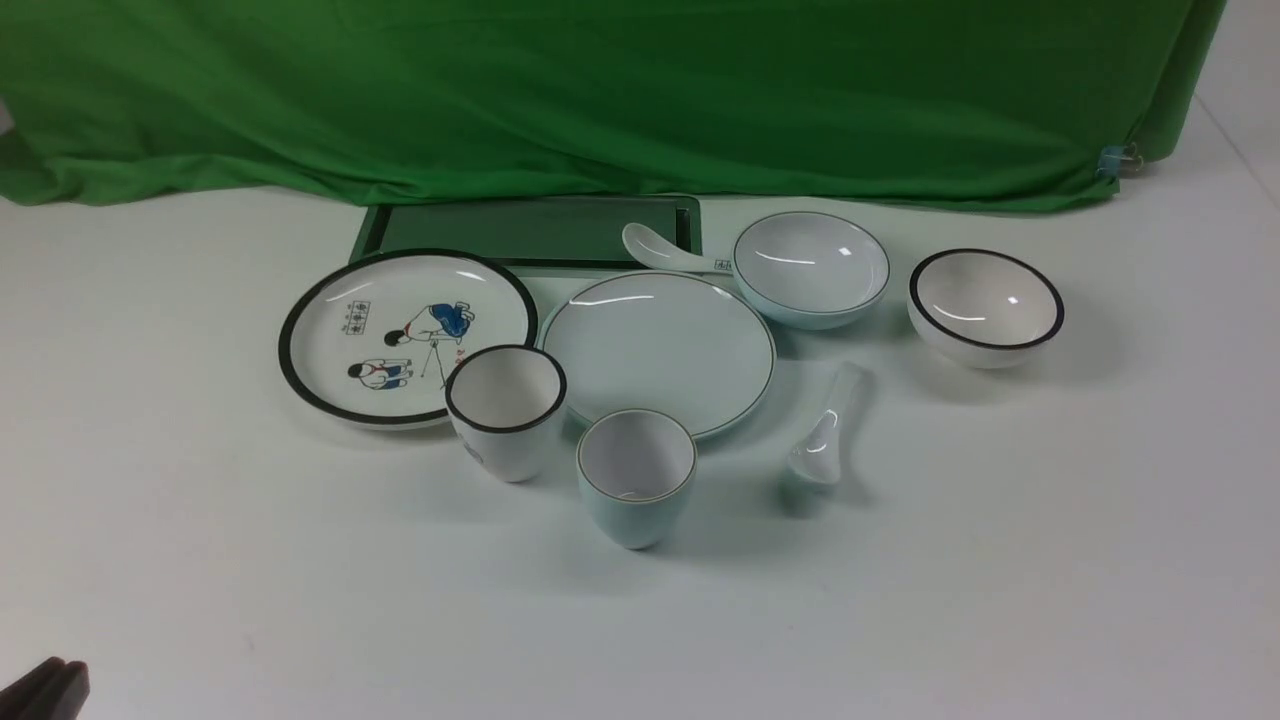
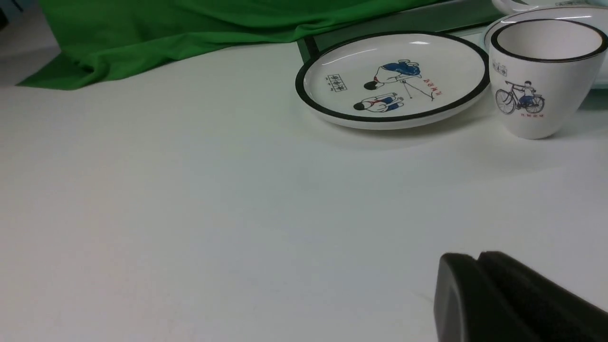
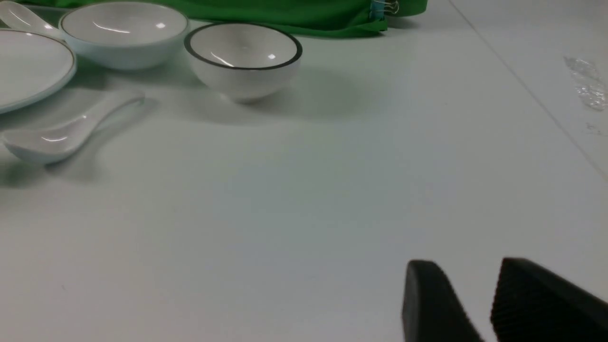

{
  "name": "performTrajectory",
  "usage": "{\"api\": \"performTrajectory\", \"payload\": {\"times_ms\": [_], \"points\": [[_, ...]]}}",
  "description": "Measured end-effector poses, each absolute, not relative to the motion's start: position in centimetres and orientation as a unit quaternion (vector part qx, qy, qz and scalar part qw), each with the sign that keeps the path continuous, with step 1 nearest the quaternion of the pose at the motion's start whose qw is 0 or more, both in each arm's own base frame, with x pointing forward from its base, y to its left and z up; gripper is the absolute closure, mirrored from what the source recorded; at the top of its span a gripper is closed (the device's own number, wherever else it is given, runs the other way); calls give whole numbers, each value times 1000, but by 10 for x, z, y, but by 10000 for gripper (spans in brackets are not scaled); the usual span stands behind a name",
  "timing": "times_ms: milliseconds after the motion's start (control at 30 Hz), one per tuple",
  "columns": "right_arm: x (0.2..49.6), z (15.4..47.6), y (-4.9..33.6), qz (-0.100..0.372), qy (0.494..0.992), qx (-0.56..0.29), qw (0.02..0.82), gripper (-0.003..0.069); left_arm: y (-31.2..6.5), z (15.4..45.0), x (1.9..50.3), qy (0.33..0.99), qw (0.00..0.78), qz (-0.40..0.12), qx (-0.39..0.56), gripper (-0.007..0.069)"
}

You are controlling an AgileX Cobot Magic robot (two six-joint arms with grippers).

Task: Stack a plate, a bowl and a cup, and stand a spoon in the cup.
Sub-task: Use the right arm to grab a blue rice bowl

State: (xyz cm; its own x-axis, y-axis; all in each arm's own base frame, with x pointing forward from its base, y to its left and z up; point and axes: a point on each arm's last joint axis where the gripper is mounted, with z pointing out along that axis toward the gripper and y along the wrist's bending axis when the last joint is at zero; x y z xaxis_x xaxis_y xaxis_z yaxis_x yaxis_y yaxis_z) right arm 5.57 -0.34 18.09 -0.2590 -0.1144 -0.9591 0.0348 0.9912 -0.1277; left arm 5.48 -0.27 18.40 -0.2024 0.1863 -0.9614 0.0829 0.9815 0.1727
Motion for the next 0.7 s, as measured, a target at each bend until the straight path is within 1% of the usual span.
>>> {"api": "performTrajectory", "payload": {"times_ms": [200, 333, 467, 533, 600, 633, 667, 700], "points": [[56, 181, -3, -61, 791, -25, 608, 417, -2, 184, 55, 773, 626, 48, 92, 654], [56, 183, -4, -63, 782, -25, 619, 417, -2, 190, 56, 752, 652, 50, 90, 654], [59, 202, -4, -71, 715, -17, 695, 417, -2, 212, 56, 666, 739, 62, 84, 654], [58, 215, -5, -76, 662, -12, 746, 417, -3, 224, 54, 614, 780, 76, 89, 654], [55, 230, -5, -76, 599, -3, 797, 417, -4, 238, 50, 548, 826, 89, 94, 654], [53, 234, -5, -68, 576, 5, 814, 417, -4, 243, 48, 526, 840, 91, 94, 654], [51, 240, -5, -44, 549, 24, 834, 417, -5, 248, 45, 494, 859, 95, 94, 654], [49, 244, -5, -27, 528, 35, 848, 417, -5, 250, 44, 484, 865, 96, 94, 654]]}}
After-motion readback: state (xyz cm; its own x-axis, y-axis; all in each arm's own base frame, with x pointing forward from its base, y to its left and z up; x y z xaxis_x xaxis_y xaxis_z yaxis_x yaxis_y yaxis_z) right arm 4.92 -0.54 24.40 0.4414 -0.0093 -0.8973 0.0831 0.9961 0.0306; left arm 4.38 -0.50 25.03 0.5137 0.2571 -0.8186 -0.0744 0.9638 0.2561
